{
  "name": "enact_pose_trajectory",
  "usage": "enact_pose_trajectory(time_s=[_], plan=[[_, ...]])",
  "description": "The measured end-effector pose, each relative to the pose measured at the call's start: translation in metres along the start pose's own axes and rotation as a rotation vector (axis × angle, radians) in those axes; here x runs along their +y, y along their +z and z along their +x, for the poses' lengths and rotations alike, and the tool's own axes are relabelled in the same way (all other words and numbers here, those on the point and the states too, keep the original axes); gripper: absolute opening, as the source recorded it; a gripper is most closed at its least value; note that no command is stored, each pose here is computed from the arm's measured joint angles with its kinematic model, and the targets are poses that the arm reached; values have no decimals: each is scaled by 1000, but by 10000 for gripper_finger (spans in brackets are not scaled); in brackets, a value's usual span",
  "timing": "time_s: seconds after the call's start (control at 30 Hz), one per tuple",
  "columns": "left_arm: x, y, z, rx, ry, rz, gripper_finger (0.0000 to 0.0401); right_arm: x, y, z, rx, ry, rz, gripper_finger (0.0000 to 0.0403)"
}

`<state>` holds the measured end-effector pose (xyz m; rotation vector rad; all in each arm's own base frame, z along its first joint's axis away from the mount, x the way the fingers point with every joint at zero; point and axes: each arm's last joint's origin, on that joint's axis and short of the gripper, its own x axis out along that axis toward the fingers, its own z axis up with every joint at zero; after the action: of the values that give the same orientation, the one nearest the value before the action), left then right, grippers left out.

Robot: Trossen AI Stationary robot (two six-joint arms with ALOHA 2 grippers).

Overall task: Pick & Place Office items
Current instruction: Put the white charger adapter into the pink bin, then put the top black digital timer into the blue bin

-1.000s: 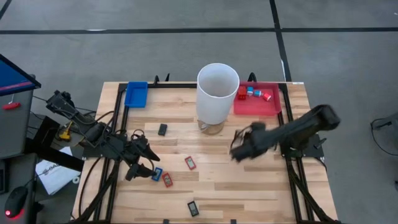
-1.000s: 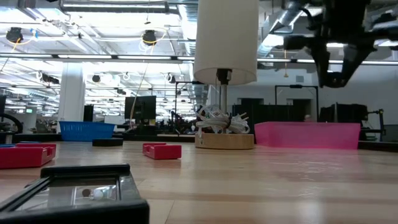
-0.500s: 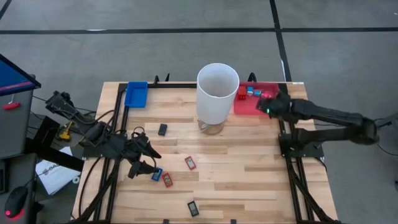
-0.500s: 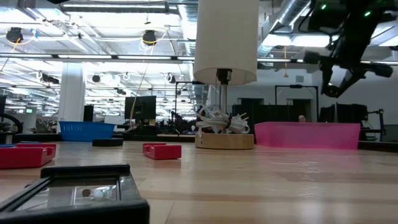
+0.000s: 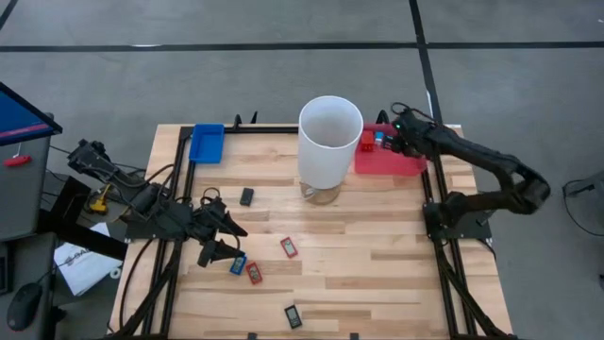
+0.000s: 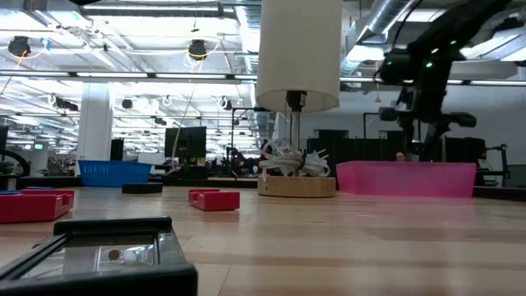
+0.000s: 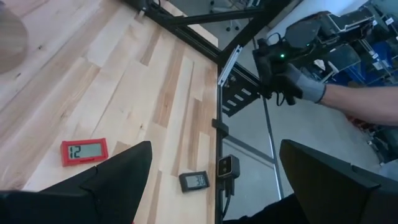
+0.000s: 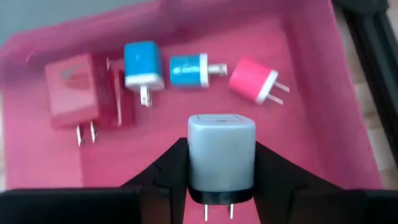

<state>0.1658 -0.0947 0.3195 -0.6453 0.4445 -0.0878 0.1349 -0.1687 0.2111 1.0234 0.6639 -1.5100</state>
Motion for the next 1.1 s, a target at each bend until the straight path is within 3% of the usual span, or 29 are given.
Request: enact_pose_trajectory(time_s=[0.2,0.4,0.73,0.97,1.1], plan=[[1,0,0,-3,4,-18,351,23,20,17,-58,-109,54,124],[1,1,0,-4,5,-28,351,21,35,46,-2,-247,195,124],[1,1,0,-20,20,-40,351,24,44,53,-76,-284,341,124],[1,1,0,-20,20,-41,351,25,45,53,-115,-289,410,223],[1,1,0,-28,27,-38,351,26,45,44,-143,-264,397,234]])
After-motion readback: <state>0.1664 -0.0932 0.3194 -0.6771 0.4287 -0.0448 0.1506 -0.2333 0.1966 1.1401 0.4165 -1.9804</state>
